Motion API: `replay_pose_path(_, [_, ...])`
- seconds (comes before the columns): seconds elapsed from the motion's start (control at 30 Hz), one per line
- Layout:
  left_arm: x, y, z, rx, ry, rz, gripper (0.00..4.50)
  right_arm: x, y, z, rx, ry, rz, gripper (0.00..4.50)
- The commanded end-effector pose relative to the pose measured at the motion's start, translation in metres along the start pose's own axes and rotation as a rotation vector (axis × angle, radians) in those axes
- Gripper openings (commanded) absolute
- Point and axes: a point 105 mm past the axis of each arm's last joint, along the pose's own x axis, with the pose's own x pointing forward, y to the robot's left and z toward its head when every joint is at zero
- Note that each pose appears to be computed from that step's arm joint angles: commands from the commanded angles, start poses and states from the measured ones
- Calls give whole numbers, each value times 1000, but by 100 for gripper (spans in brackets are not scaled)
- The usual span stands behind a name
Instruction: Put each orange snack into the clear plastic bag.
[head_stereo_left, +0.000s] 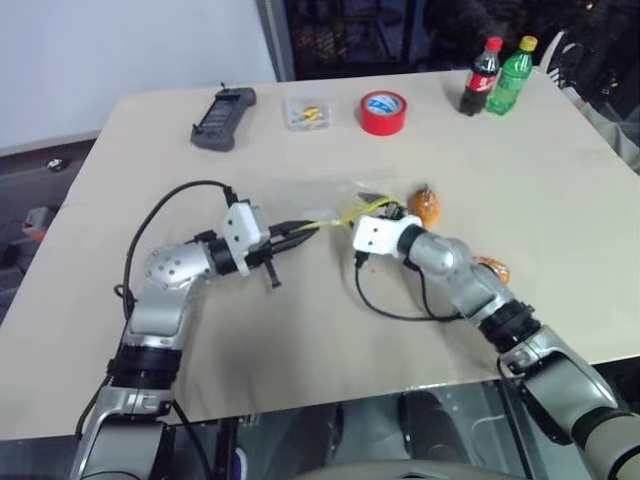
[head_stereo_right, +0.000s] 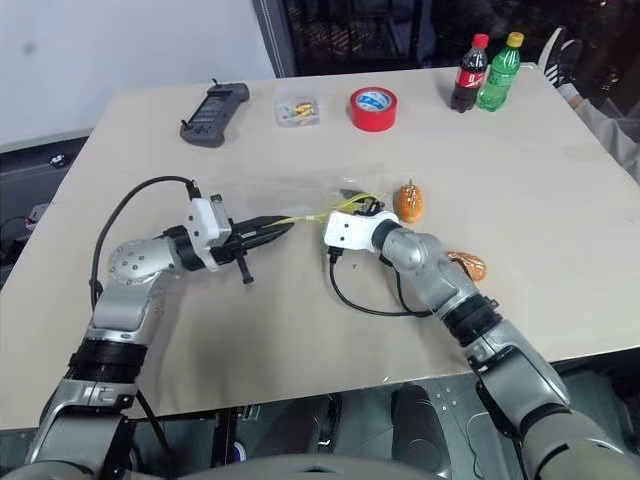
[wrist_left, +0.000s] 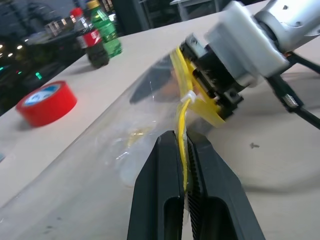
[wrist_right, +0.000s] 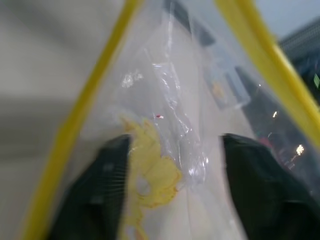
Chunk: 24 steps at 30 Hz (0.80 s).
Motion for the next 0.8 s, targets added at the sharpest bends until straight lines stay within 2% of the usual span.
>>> replay_pose_path(0.03, [0, 9, 2, 26, 0, 82, 0, -9, -24, 4, -74, -19, -56, 446])
replay_pose_path(0.23, [4, 25, -9, 19, 39, 192, 0, -51, -36, -10, 148, 60, -63, 446])
replay_pose_path(0.4, [9, 39, -9, -14, 33, 266, 0, -85, -44, -8, 451, 104, -129, 446])
replay_pose_path(0.47, [12, 41, -8, -14, 29, 266, 0, -92, -49, -21, 598, 175, -218, 446])
replay_pose_path(0.6, [15, 37, -1, -27, -7, 244, 0, -89, -50, -50, 794, 311, -348, 446])
replay_pose_path(0.8, [11, 31, 7, -31, -33, 219, 0, -64, -38, -80, 1027, 408, -386, 446])
